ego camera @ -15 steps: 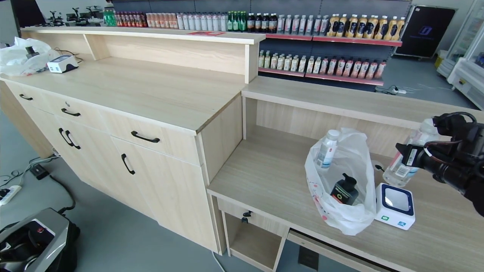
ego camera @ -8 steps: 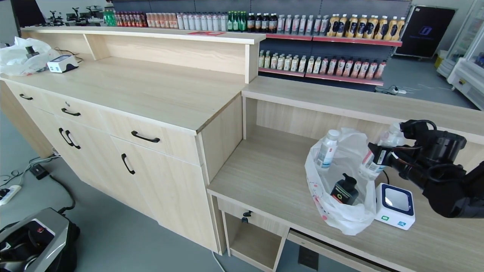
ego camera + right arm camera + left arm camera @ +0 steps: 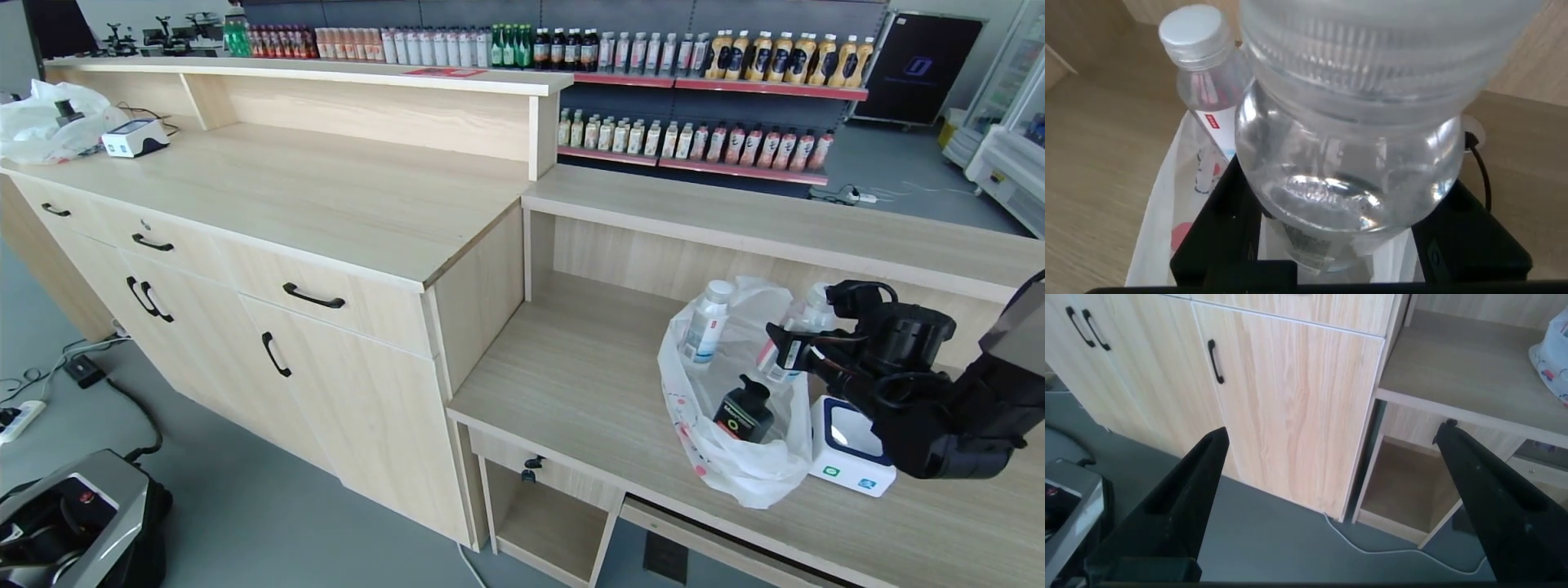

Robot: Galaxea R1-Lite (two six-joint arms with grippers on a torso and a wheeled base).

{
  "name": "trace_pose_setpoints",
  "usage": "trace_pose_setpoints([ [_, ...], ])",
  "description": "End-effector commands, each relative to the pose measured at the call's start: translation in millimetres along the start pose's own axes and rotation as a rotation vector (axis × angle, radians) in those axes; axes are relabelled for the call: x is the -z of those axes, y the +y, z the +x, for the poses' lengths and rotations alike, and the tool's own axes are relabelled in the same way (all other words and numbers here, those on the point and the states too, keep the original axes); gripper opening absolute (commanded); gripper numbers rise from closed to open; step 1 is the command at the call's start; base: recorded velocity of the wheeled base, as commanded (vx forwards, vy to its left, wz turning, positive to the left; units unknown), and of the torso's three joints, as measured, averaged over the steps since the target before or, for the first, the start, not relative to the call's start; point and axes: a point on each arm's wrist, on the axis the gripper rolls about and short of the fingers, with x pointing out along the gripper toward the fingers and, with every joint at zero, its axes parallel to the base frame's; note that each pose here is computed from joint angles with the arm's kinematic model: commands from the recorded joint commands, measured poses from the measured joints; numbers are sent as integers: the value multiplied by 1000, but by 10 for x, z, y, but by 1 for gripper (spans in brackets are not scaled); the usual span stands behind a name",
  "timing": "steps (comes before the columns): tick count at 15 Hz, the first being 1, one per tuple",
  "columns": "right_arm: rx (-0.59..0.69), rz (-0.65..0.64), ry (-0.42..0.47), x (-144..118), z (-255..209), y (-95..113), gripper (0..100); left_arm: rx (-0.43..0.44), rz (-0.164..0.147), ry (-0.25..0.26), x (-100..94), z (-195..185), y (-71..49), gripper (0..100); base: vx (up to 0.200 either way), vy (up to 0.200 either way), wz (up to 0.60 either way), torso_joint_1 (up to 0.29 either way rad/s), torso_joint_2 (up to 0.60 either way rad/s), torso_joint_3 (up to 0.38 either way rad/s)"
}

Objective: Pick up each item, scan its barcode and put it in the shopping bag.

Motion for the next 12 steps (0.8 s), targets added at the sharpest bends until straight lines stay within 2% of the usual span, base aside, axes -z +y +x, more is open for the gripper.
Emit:
trace_pose_setpoints([
  [1,-1,0,42,164,48,-3,0,1,0,1,0,1,0,100,0,0,0,0,0,0],
  [4,1,-4,53,315,100,-34,0,1,0,1,0,1,0,100,0,0,0,0,0,0],
  [12,-2,-55,60,504,166,-81,0,1,0,1,0,1,0,100,0,0,0,0,0,0],
])
